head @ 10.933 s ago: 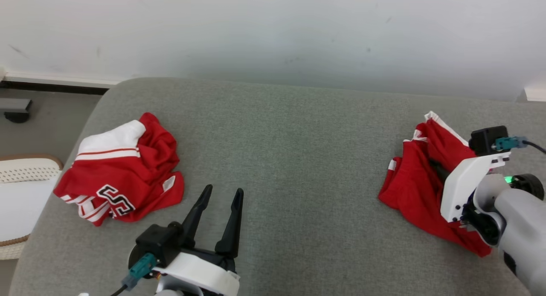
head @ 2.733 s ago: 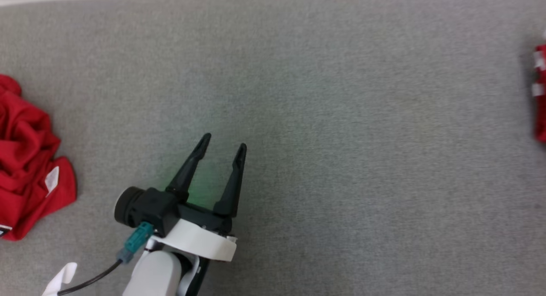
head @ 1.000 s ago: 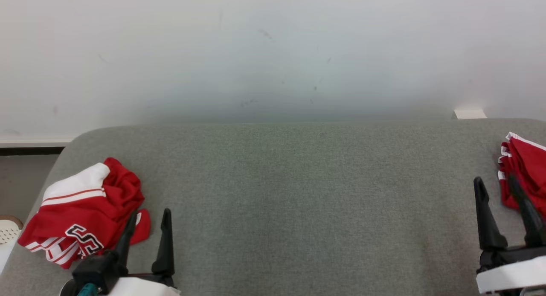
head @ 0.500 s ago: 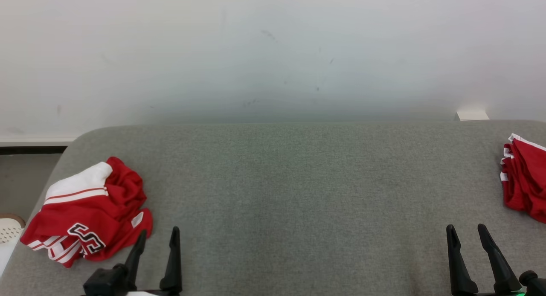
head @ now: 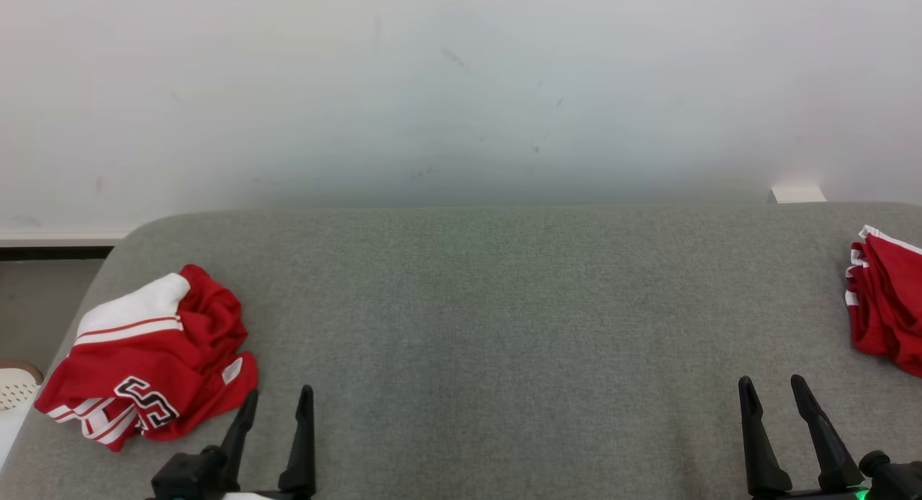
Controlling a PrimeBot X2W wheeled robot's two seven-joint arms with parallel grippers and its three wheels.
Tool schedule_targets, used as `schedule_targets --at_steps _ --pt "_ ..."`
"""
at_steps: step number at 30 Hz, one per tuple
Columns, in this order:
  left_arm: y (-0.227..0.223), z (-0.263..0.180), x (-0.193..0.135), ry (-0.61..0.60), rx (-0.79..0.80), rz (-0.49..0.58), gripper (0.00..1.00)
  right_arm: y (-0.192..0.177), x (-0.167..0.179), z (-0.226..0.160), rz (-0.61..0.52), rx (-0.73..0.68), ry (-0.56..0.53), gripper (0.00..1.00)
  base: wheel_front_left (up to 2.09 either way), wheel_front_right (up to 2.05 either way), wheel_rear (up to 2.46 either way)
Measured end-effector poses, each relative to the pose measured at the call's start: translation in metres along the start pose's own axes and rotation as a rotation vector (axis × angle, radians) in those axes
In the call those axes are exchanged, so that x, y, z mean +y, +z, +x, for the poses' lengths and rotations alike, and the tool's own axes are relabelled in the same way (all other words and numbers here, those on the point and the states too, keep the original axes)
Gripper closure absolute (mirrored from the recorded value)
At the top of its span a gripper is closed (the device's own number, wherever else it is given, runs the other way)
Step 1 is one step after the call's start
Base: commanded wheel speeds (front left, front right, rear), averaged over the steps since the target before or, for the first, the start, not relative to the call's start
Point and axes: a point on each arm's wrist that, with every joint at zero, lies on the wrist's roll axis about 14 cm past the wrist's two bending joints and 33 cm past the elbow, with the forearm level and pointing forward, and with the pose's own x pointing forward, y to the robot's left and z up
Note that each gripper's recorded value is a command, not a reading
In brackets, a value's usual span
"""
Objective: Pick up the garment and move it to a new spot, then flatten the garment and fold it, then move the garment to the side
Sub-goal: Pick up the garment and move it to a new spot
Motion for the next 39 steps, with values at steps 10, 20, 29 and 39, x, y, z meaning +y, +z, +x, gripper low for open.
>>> schedule_targets --at_steps 10,20,29,39 --pt "0.002 -0.001 0.001 0.006 -0.007 0.002 0.00 -0.003 0.002 0.002 0.001 0.009 0.009 0.00 0.00 0.00 0.00" --pt "0.010 -0.010 0.032 0.103 -0.024 0.022 0.00 -0.018 0.027 0.015 0.024 0.047 0.080 0.00 0.00 0.00 0.00" --pt "0.020 -0.038 0.076 0.250 -0.044 0.053 0.00 -0.038 0.080 0.038 0.063 0.099 0.231 0.00 0.00 0.00 0.00" --pt "0.027 -0.086 0.125 0.436 -0.052 0.068 0.00 -0.061 0.146 0.051 0.090 0.161 0.418 0.00 0.00 0.00 0.00"
